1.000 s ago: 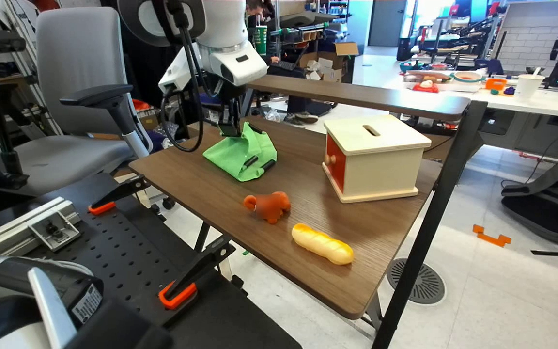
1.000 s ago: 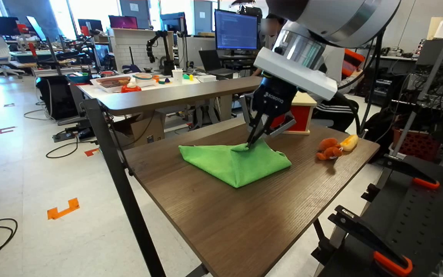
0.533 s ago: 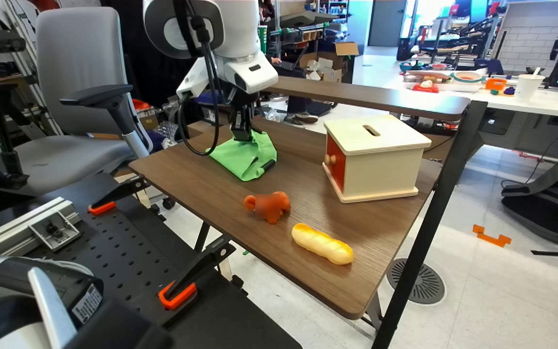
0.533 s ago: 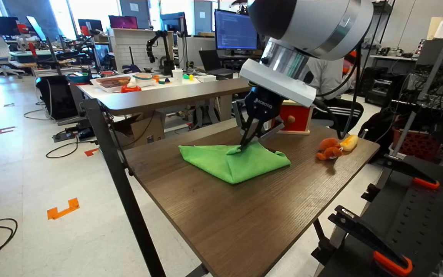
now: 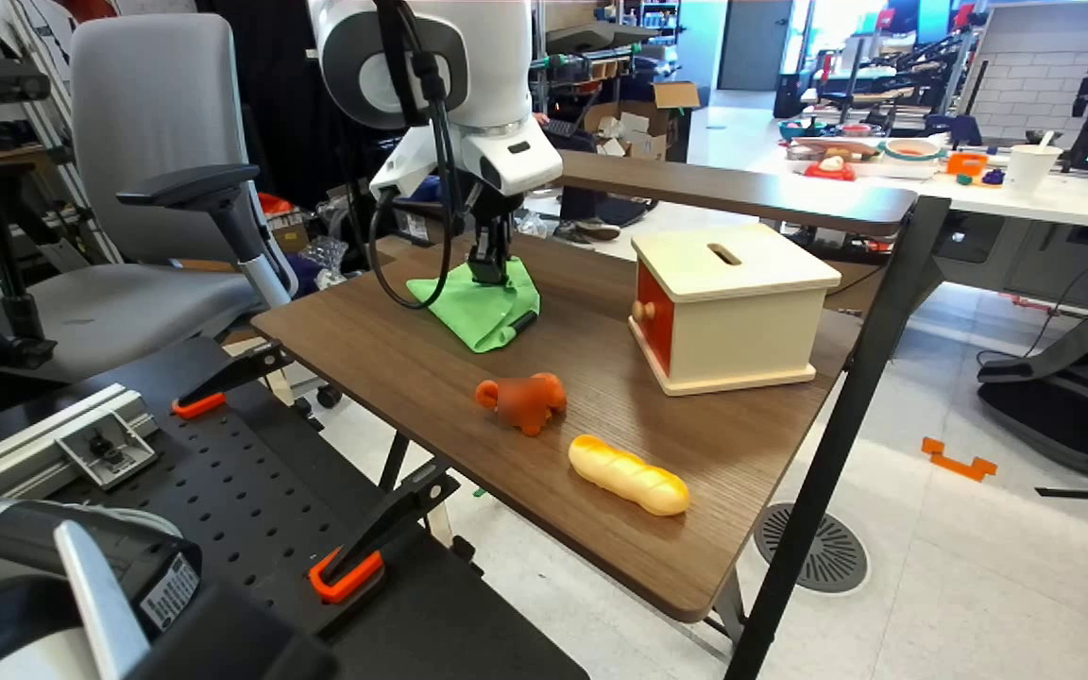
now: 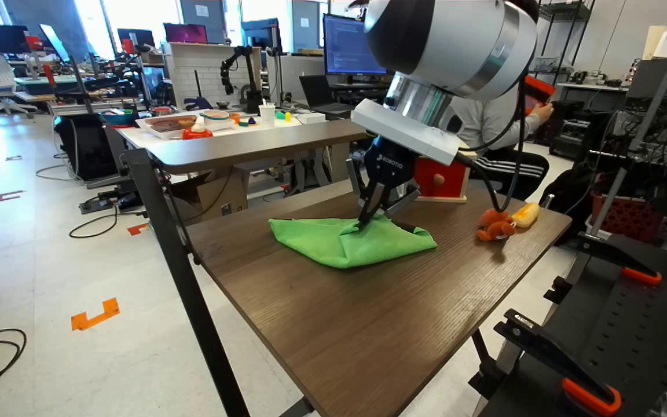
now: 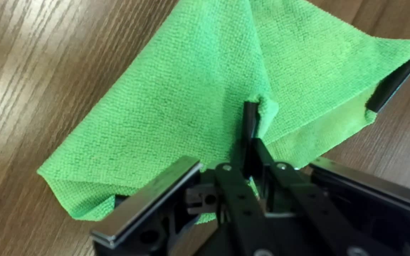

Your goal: Fold the towel

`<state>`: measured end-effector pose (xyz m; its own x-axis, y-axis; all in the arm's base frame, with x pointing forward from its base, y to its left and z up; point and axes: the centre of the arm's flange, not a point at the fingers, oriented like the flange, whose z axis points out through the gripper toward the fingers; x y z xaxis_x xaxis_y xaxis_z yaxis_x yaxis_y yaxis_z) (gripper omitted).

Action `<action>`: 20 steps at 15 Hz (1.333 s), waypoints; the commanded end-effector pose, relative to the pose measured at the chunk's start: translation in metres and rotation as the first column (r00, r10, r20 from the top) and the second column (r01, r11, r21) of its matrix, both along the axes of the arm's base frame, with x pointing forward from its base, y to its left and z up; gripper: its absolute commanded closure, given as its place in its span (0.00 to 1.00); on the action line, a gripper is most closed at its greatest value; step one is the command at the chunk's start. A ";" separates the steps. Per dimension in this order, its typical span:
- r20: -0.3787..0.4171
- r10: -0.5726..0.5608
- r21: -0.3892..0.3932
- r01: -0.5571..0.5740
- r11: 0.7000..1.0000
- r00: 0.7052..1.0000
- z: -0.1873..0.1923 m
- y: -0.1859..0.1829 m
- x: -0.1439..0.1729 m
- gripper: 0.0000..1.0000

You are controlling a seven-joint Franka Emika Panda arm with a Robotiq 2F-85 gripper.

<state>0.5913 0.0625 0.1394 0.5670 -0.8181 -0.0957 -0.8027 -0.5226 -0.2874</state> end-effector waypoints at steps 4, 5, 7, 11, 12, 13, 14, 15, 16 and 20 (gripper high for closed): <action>-0.027 -0.021 0.030 0.022 0.999 0.999 -0.002 0.001 0.017 0.45; -0.028 -0.020 0.035 0.021 0.999 0.999 0.000 0.002 0.016 0.38; -0.026 -0.017 0.039 0.018 0.999 1.000 0.003 0.002 0.015 0.23; -0.010 -0.008 0.045 0.008 0.999 1.000 0.013 0.004 0.012 0.00; -0.004 -0.005 0.047 0.005 0.999 1.000 0.016 0.005 0.011 0.00; 0.003 0.001 0.051 -0.001 0.999 1.000 0.022 0.007 0.008 0.00; 0.018 0.010 0.053 -0.011 0.999 1.000 0.030 0.010 0.004 0.00; 0.032 0.020 0.057 -0.022 0.998 0.999 0.039 0.014 -0.002 0.00; 0.044 0.039 0.069 -0.042 0.997 0.998 0.049 0.020 -0.010 0.00; 0.072 0.145 0.147 -0.155 0.977 0.987 0.079 0.042 -0.049 0.00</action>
